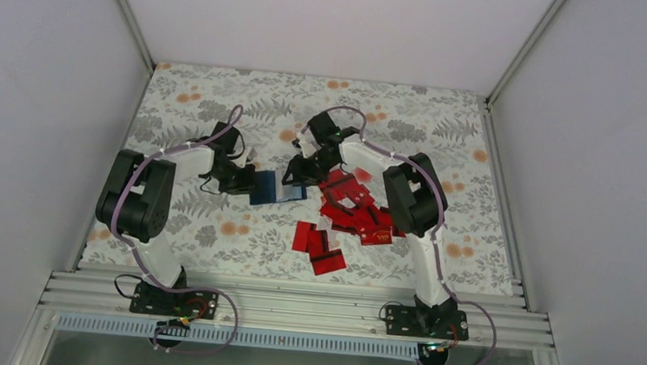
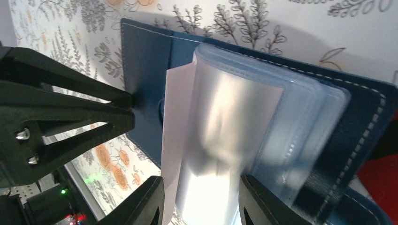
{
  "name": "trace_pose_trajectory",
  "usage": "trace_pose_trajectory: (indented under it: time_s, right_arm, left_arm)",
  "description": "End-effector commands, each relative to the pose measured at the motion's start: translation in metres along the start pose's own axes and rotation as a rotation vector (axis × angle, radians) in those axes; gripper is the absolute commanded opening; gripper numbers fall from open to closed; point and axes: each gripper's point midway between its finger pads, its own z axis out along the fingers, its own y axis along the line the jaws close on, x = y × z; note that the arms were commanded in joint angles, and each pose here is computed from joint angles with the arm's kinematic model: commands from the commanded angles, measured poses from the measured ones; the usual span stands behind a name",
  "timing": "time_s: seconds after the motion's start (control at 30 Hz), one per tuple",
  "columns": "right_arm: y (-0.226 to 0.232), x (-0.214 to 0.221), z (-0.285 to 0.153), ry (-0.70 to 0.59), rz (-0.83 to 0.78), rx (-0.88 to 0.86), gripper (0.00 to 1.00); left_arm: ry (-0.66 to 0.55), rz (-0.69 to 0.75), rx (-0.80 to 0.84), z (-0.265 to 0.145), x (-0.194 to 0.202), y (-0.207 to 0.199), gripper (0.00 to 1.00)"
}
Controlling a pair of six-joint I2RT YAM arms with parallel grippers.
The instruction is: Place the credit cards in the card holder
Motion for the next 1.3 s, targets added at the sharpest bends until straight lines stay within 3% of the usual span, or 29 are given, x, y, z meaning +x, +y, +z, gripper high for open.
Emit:
trace_pose_trajectory:
  time_s: [0.0, 0.6, 1.27]
  right_arm:
    - [0.007, 0.003, 0.009, 0.025, -0.012, -0.071, 0.41]
    - [0.055, -0.014, 0.022, 0.065, -0.059, -0.310, 0.41]
    - [0.088, -0.030, 0.023, 0.068, -0.109, -0.531, 0.40]
  left_arm:
    - [0.010, 0.013, -0.002, 0.004, -0.002, 0.000, 0.21]
    - [0.001, 0.023, 0.059, 0.001, -0.006, -0.013, 0.18]
    - [-0.079, 0.045, 0.127, -0.041, -0.018, -0.045, 0.18]
